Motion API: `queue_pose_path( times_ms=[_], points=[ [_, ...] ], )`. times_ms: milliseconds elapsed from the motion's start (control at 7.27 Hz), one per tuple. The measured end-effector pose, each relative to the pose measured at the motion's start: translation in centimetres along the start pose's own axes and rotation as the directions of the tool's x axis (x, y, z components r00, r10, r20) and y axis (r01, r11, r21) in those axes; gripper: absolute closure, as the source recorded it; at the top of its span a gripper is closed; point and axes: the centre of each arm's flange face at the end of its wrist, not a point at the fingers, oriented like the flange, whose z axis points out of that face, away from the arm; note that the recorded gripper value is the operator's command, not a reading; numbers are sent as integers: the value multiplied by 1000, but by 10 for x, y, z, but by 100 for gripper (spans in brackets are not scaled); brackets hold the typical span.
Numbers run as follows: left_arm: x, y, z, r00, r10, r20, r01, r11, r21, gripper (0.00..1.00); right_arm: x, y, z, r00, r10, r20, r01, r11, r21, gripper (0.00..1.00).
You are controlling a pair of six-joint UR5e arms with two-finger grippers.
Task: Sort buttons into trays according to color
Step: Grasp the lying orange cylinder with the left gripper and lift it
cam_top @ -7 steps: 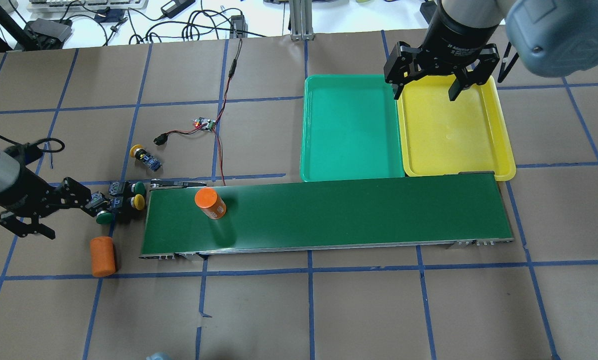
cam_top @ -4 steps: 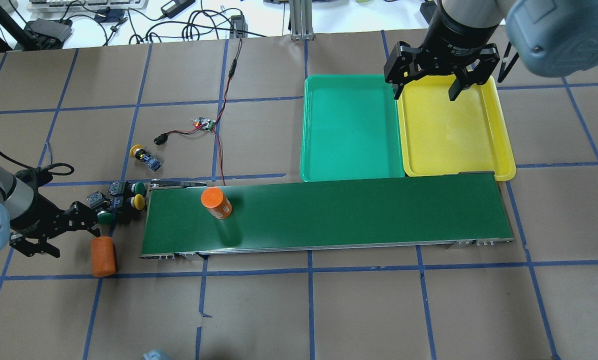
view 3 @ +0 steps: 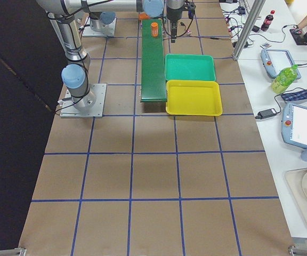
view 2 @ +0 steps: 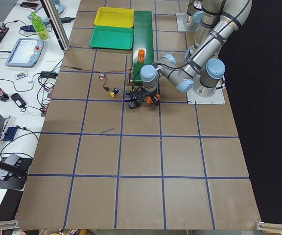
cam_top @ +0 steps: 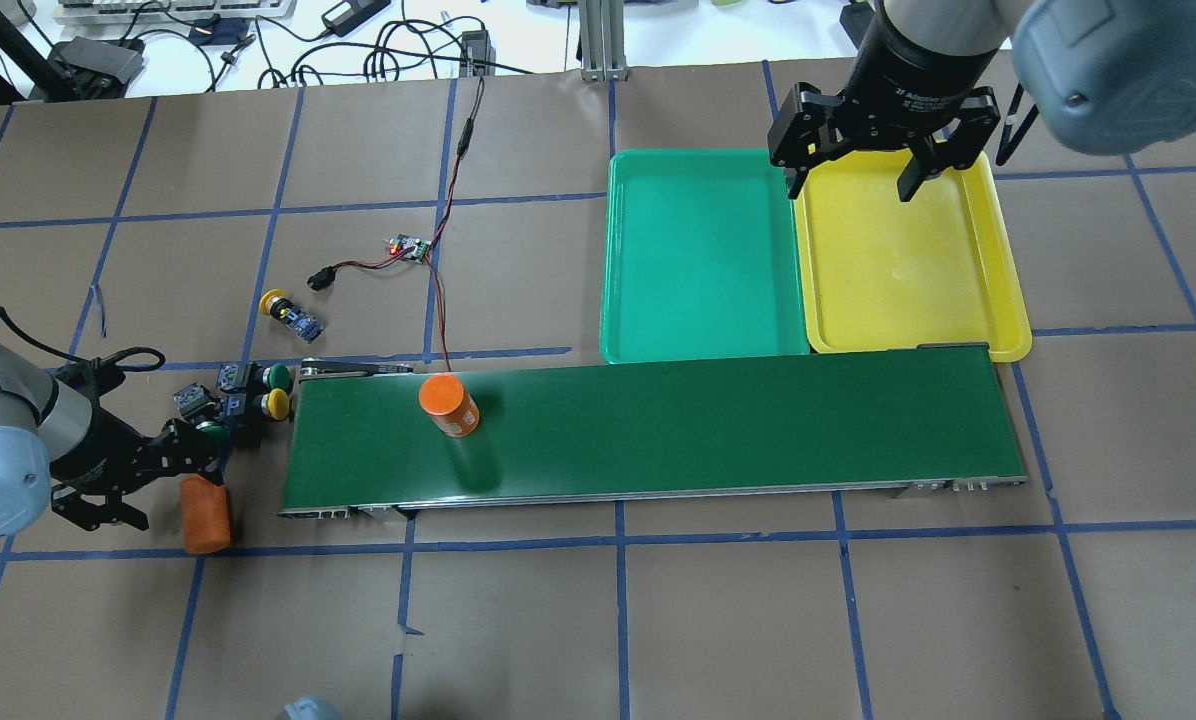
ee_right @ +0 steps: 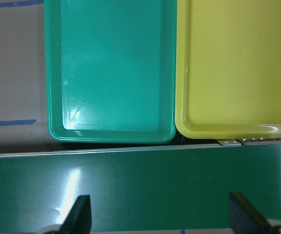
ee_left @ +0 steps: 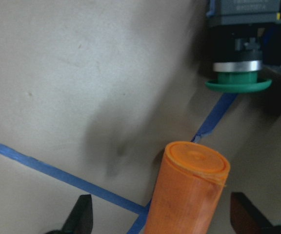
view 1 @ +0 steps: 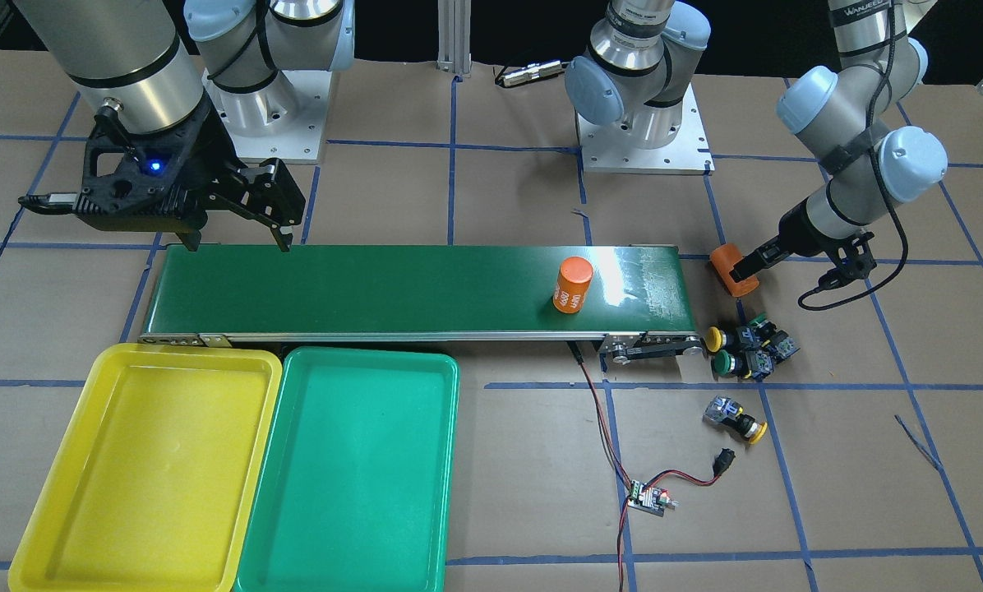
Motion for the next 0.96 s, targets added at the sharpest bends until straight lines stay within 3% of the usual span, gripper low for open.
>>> queue_pose_path(
  times_ms=[275,688,963],
  points=[
    [2,-4,10,999,-13,-35,12,1000,-16,100,0,0,0,1000,0,0,0,1000,0,0],
    [3,-9,10,998,-28,-49,27,1000,-12,100,0,0,0,1000,0,0,0,1000,-1,0],
    [4,-21,-21,995,-87,-42,89,995,42,100,0,-1,1,1000,0,0,0,1000,-2,0]
  ],
)
